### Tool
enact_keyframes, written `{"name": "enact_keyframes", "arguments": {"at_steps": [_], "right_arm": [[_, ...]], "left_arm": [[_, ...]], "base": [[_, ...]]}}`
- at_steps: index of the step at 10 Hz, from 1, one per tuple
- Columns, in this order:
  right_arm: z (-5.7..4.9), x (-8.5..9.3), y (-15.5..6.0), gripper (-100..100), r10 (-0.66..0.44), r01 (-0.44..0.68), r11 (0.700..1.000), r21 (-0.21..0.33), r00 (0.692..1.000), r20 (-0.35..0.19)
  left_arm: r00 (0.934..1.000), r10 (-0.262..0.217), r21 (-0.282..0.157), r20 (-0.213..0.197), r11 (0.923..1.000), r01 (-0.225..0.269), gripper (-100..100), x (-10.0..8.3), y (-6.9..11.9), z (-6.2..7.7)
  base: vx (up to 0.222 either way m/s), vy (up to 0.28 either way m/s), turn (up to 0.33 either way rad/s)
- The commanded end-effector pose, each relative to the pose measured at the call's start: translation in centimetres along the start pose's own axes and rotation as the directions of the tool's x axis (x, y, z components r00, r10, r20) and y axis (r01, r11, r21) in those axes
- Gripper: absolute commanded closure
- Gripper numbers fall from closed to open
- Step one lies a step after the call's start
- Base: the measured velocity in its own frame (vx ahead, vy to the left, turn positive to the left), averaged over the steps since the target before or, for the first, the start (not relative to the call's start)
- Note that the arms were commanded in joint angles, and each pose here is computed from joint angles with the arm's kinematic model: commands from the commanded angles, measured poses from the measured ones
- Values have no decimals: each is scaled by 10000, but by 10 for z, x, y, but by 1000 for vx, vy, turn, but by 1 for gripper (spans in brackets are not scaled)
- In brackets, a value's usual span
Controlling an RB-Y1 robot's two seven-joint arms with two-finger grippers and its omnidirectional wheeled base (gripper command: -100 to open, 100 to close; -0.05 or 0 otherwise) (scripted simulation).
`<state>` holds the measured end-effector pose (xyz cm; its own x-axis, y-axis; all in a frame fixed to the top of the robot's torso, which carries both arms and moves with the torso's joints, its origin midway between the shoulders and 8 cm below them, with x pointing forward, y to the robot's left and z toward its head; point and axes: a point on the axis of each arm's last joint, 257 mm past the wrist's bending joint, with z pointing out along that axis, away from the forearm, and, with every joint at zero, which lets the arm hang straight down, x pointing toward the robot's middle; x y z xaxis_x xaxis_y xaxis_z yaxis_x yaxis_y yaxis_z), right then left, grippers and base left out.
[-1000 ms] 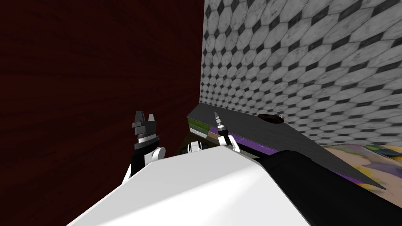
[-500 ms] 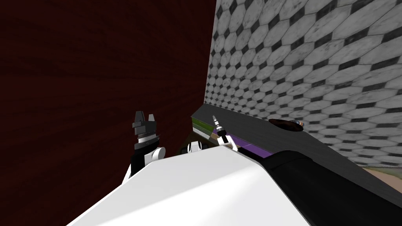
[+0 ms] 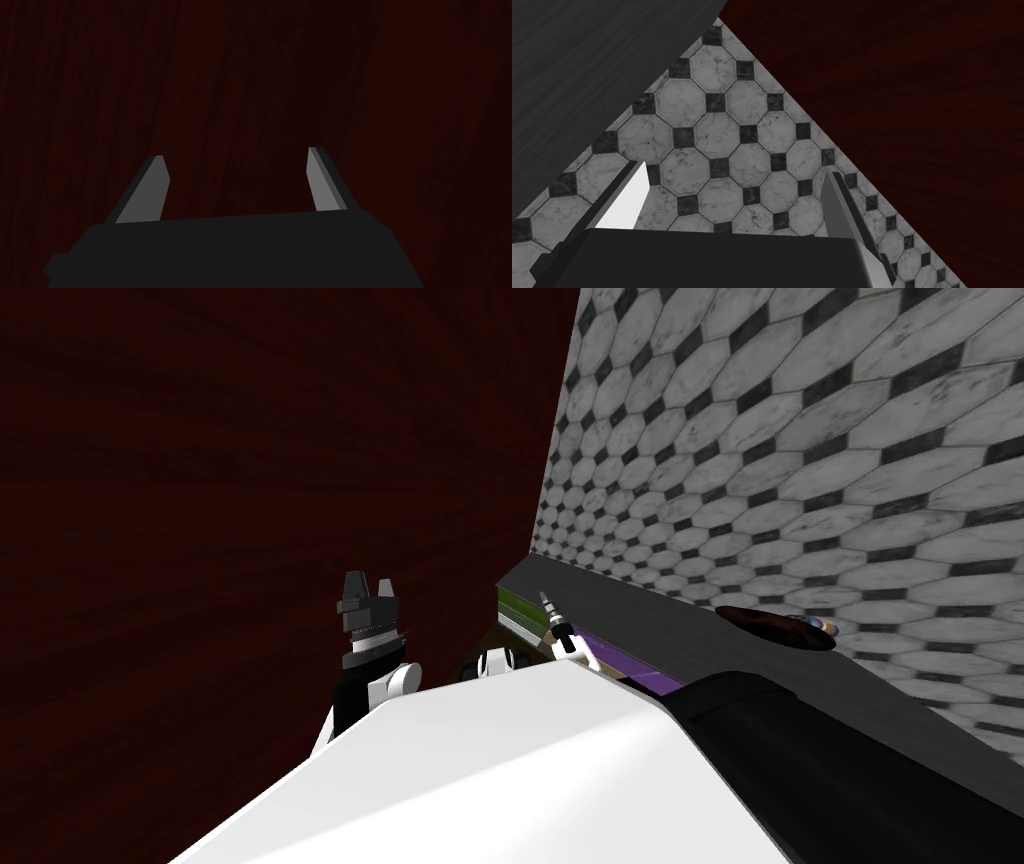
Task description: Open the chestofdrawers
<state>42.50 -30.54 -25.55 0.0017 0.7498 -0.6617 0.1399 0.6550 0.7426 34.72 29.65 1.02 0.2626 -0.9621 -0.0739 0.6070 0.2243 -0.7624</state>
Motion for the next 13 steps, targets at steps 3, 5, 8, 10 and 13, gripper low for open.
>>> {"name": "enact_keyframes", "arguments": {"at_steps": [3,5,8,10,13], "right_arm": [[-2,29,-69,-100,-977,1110,9749,1932,9922,-772],[-8,42,-102,-100,-1425,1713,9454,2774,9824,-1209],[-18,53,-137,-100,-1843,2351,9014,3635,9682,-1692],[-30,62,-168,-100,-2236,2997,8517,4299,9497,-2192],[-47,69,-202,-100,-2577,3668,7807,5058,9265,-2741]], "left_arm": [[10000,-2,1,-1,10000,2,0,0,0,0],[10000,-7,-1,-6,10000,7,0,0,0,0],[9999,-98,-62,-82,9999,98,0,5,2,-1],[9998,-150,-110,-127,9998,149,0,7,4,-1],[9994,-265,-212,-241,9994,260,0,14,7,-3]], "base": [[19,31,226],[18,31,189],[17,16,151],[18,30,234],[19,18,138]]}}
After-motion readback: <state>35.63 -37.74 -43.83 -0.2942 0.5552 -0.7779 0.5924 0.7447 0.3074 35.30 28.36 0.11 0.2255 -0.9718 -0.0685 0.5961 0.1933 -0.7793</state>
